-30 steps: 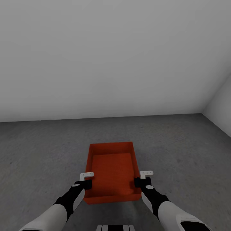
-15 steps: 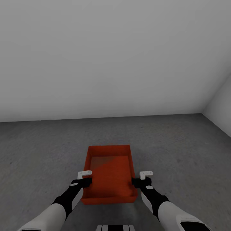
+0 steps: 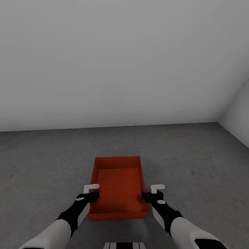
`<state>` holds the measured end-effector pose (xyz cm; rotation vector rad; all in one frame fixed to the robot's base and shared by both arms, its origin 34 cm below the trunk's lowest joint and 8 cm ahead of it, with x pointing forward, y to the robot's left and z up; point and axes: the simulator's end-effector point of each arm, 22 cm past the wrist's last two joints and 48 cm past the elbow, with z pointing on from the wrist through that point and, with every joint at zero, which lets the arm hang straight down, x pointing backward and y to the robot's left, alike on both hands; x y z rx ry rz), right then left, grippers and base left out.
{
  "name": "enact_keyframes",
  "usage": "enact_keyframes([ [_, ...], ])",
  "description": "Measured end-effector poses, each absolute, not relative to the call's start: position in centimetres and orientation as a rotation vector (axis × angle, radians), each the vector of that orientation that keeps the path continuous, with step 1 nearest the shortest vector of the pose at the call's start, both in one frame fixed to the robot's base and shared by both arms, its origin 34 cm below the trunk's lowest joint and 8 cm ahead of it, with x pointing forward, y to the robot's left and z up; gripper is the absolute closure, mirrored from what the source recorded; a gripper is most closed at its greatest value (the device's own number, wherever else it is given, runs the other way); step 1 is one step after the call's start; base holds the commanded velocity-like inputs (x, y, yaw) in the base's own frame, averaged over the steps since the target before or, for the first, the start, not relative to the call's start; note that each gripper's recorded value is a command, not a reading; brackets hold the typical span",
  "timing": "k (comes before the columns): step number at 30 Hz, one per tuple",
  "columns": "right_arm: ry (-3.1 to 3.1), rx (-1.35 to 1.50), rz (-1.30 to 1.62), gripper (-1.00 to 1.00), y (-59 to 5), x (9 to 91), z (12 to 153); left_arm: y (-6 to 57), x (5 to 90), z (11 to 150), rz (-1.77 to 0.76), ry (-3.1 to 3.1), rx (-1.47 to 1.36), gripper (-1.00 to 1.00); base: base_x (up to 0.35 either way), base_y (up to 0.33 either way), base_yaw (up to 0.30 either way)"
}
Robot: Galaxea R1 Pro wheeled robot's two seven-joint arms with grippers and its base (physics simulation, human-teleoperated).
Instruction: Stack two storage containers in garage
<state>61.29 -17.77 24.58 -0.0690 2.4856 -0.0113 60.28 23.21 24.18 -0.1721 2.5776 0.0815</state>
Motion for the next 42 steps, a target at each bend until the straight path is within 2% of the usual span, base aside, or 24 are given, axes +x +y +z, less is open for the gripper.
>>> enact_keyframes([
  [42, 2.492, -0.072, -0.016, -1.00, -18.1, 63.2, 32.8, 24.0, 62.2, 32.5, 0.117, 2.579, -0.185, -1.00, 0.000, 0.000, 0.000],
])
